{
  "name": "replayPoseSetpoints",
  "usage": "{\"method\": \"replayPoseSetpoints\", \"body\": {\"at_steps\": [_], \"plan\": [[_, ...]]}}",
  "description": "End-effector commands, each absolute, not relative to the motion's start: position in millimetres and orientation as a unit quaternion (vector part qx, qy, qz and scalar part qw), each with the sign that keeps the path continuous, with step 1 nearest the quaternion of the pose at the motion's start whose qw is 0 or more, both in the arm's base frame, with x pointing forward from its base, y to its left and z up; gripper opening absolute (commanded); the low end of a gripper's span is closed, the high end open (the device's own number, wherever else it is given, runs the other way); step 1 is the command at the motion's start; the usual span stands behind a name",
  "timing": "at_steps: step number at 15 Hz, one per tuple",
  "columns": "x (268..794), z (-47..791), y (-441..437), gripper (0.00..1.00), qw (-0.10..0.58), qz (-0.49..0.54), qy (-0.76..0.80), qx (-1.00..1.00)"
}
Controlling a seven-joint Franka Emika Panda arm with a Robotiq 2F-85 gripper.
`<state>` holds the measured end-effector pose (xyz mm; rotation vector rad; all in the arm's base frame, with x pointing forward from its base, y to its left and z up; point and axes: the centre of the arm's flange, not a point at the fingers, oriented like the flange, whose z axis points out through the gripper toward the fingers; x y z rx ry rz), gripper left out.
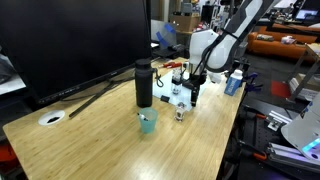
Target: Put the silver object on top of the glass object on the white board
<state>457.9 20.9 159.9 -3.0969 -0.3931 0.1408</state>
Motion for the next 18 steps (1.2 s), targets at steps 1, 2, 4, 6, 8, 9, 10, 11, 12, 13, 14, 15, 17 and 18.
{"method": "replayPoseSetpoints", "body": {"at_steps": [1, 2, 4, 6, 8, 9, 10, 11, 12, 13, 14, 15, 17, 18], "plan": [[461, 157, 18, 0.53, 0.017, 0.038, -0.115, -0.992], [461, 157, 17, 0.48, 0.016, 0.038, -0.116, -0.992], [461, 157, 17, 0.4, 0.017, 0.038, -0.116, -0.992], [461, 157, 18, 0.36, 0.017, 0.038, -0.118, -0.992], [461, 157, 19, 0.27, 0.017, 0.039, -0.119, -0.992], [461, 157, 19, 0.21, 0.017, 0.039, -0.12, -0.992], [461, 157, 19, 0.04, 0.017, 0.039, -0.119, -0.992], [461, 157, 19, 0.03, 0.017, 0.038, -0.12, -0.992], [461, 157, 19, 0.05, 0.017, 0.038, -0.12, -0.992], [460, 158, 18, 0.0, 0.016, 0.039, -0.121, -0.992], [459, 160, 17, 0.02, 0.013, 0.039, -0.12, -0.992], [458, 163, 17, 0.03, 0.011, 0.04, -0.12, -0.992], [453, 172, 14, 0.03, -0.013, 0.043, -0.121, -0.992], [448, 180, 13, 0.03, -0.023, 0.044, -0.119, -0.992]]}}
